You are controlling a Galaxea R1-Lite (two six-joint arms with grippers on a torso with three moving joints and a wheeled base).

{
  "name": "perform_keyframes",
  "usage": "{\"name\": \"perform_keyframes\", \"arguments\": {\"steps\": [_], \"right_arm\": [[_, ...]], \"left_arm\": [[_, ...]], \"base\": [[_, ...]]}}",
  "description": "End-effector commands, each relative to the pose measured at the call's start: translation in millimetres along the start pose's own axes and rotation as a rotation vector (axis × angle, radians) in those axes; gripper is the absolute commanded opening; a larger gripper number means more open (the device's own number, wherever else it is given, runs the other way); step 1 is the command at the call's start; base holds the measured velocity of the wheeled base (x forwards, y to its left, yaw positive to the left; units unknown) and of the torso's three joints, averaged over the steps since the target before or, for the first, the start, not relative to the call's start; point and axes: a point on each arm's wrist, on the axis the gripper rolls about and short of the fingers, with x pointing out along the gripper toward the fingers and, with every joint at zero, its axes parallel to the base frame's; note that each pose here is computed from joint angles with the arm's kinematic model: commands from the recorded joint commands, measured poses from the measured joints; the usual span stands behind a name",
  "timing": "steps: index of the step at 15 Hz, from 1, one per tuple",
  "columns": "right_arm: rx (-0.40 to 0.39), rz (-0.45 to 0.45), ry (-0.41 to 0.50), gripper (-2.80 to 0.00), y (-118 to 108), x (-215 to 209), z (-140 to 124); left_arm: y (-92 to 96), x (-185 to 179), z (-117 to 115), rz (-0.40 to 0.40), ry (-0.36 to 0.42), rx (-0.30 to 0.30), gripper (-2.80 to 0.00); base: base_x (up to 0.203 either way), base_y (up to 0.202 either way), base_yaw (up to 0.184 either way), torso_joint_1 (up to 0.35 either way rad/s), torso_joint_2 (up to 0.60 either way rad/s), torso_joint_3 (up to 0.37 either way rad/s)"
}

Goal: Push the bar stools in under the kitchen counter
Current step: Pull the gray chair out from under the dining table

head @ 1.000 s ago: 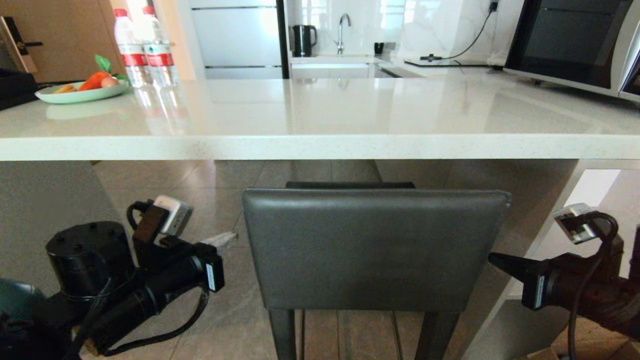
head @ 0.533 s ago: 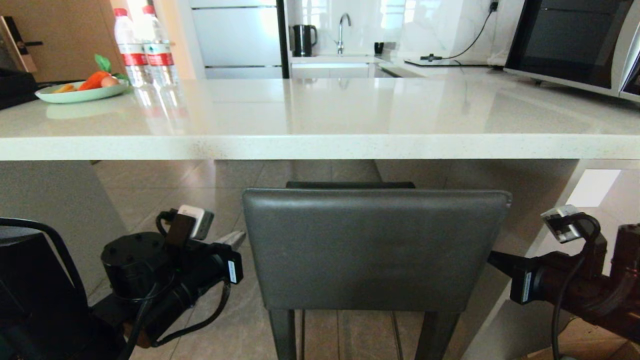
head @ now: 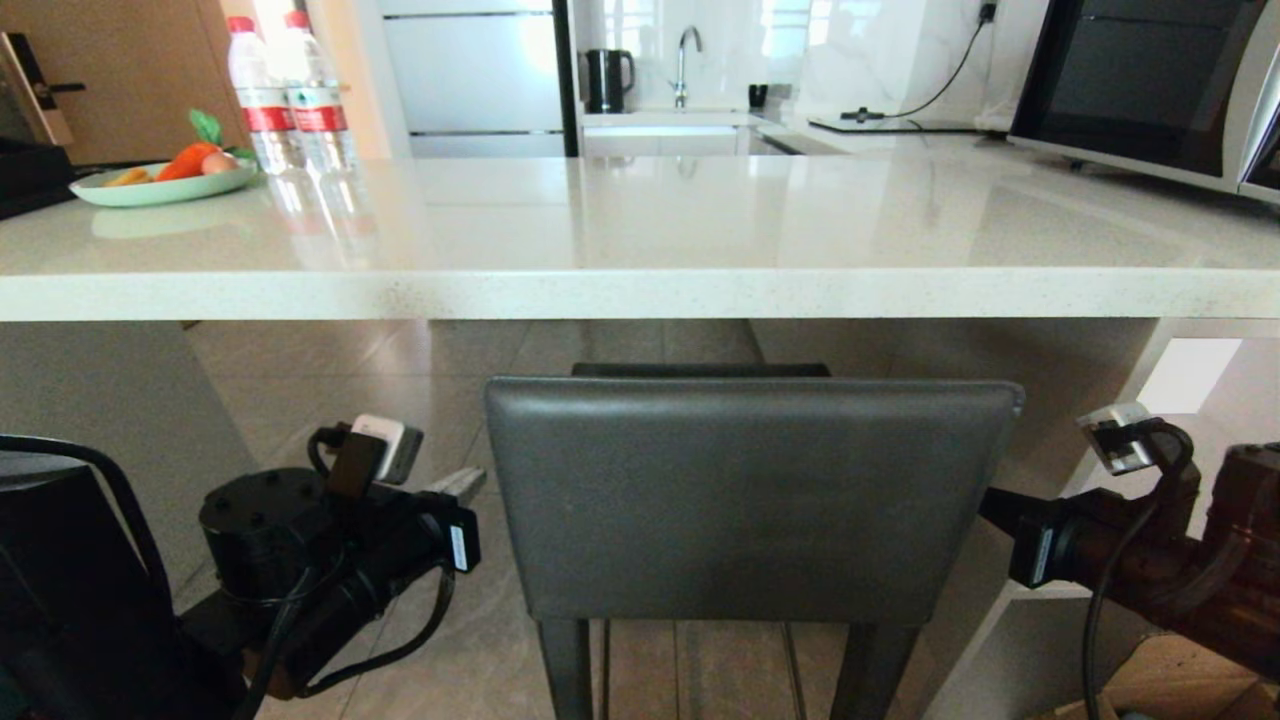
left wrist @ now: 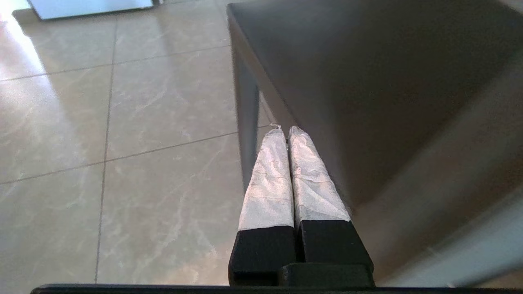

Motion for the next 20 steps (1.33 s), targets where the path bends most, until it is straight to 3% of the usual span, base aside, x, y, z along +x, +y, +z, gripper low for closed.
{"name": "perform_keyframes", "arguments": {"steps": [1, 4, 7, 10, 13, 20], "right_arm": [[-0.002, 0.029, 0.0, -2.8, 1, -1, -4], [-0.006, 0.061, 0.004, -2.8, 8, 2, -5], [-0.037, 0.115, -0.036, -2.8, 21, 3, -1], [-0.067, 0.192, -0.069, -2.8, 40, 2, 2], [-0.081, 0.26, -0.066, -2.8, 56, -7, -1], [-0.079, 0.259, -0.069, -2.8, 58, -17, -2]], "left_arm": [[-4.7, -9, 8, -0.023, -0.034, -0.002, -2.8], [-18.4, -4, 9, -0.074, -0.043, 0.008, -2.8], [-50.0, -10, 15, -0.18, -0.072, 0.01, -2.8], [-69.5, -4, 26, -0.185, -0.132, 0.0, -2.8], [-67.3, -6, 25, -0.174, -0.125, -0.005, -2.8], [-66.9, -15, 20, -0.181, -0.097, 0.003, -2.8]], "base": [[0.0, 0.0, 0.0, 0.0, 0.0, 0.0], [0.0, 0.0, 0.0, 0.0, 0.0, 0.0], [0.0, 0.0, 0.0, 0.0, 0.0, 0.0], [0.0, 0.0, 0.0, 0.0, 0.0, 0.0], [0.0, 0.0, 0.0, 0.0, 0.0, 0.0], [0.0, 0.0, 0.0, 0.0, 0.0, 0.0]]}}
